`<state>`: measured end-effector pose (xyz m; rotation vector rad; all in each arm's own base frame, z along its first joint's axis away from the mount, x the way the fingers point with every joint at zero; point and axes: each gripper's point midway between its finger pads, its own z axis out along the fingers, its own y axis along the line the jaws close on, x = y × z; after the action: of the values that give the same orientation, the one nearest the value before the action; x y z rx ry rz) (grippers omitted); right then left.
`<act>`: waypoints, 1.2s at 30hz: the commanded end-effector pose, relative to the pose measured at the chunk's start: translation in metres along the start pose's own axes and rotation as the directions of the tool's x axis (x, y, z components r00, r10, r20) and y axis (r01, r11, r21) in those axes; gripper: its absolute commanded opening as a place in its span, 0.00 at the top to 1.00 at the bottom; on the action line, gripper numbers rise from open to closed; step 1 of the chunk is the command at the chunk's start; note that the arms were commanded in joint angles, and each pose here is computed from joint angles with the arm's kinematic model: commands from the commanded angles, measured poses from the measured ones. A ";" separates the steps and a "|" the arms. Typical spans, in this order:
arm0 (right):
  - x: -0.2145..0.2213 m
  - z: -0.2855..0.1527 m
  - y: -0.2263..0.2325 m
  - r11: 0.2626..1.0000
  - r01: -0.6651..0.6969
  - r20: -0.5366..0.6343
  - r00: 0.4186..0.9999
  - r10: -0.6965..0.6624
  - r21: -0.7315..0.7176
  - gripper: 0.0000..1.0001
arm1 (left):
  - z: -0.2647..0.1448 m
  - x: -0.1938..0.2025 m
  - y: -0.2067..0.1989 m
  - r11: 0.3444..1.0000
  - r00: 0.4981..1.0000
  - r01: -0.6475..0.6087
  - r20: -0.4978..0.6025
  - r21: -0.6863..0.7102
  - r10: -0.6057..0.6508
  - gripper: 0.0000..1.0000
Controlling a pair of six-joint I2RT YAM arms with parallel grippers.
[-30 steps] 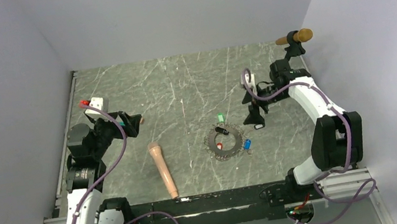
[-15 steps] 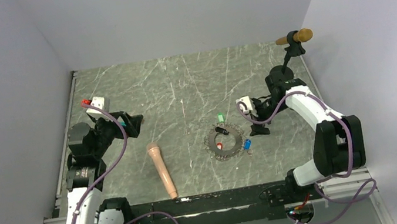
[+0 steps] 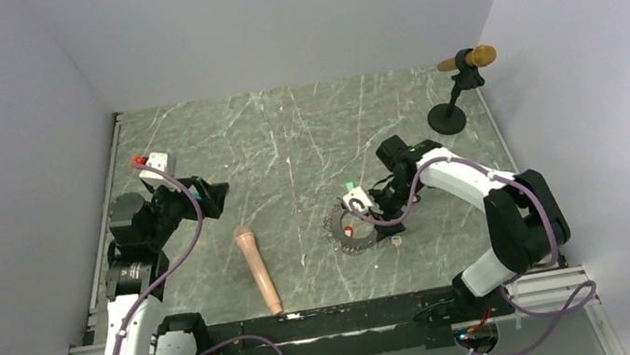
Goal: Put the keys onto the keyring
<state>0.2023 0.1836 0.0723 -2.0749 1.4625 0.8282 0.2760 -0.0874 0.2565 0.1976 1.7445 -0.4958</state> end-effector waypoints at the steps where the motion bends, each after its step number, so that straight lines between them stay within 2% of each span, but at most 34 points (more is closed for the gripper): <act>1: -0.005 0.022 0.003 0.998 0.040 -0.028 0.999 -0.041 -0.057 0.36 | -0.001 -0.025 -0.009 0.999 0.998 -0.017 0.067 0.036 0.015 0.02; 6: -0.003 0.037 0.004 0.994 0.026 -0.086 0.996 -0.035 -0.102 0.45 | -0.001 -0.025 -0.009 0.999 0.998 -0.019 0.066 0.033 0.017 0.02; 22: 0.005 0.056 0.008 0.988 0.037 -0.143 0.988 -0.059 -0.151 0.59 | -0.001 -0.025 -0.010 0.999 0.998 -0.018 0.066 0.040 0.015 0.02; 36: 0.004 0.060 0.008 0.986 0.023 -0.146 0.988 -0.048 -0.165 0.72 | -0.002 -0.026 -0.010 0.999 0.997 -0.020 0.069 0.040 0.017 0.02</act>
<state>0.1756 0.2103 0.0214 -2.3303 1.5026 0.8320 0.2756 -0.0888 0.2559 0.2036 1.7466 -0.5038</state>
